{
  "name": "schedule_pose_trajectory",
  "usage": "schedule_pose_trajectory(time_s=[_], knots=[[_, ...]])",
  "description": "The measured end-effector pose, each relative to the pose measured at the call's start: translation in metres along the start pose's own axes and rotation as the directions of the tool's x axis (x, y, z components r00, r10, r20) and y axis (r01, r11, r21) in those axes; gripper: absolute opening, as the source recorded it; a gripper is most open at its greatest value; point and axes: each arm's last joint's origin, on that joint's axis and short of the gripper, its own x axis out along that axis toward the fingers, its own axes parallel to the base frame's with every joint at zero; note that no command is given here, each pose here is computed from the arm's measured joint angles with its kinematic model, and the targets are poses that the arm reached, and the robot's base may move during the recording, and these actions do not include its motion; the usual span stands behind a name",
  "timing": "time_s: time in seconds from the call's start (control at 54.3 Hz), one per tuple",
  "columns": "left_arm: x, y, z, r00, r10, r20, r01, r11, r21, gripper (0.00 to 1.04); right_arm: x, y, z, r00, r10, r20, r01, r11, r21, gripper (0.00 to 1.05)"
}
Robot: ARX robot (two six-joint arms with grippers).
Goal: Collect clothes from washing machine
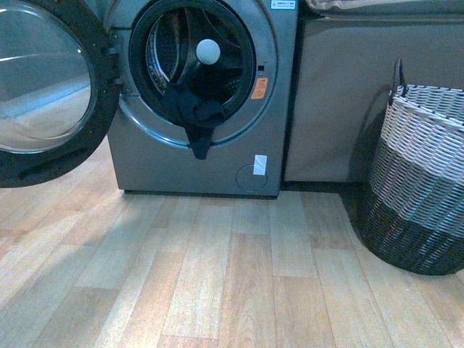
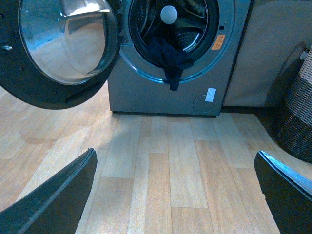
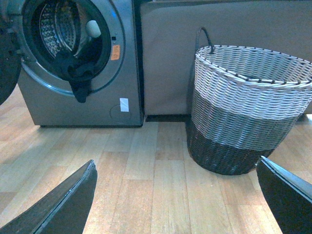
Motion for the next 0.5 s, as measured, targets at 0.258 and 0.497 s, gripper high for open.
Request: schedule_pose_trajectory(time_s=[0.258, 0.497], knots=[[0.0, 0.0, 0.0, 1.0, 0.0, 0.0, 0.0, 1.0, 0.0, 0.98, 0.0, 0.0, 0.0, 1.0, 0.0, 0.0, 0.0, 1.0, 0.0, 0.97], [0.0, 0.0, -0.0001, 1.0, 0.001, -0.001, -0.001, 1.0, 0.0, 0.98, 0.0, 0.0, 0.0, 1.0, 0.0, 0.0, 0.0, 1.0, 0.0, 0.97]])
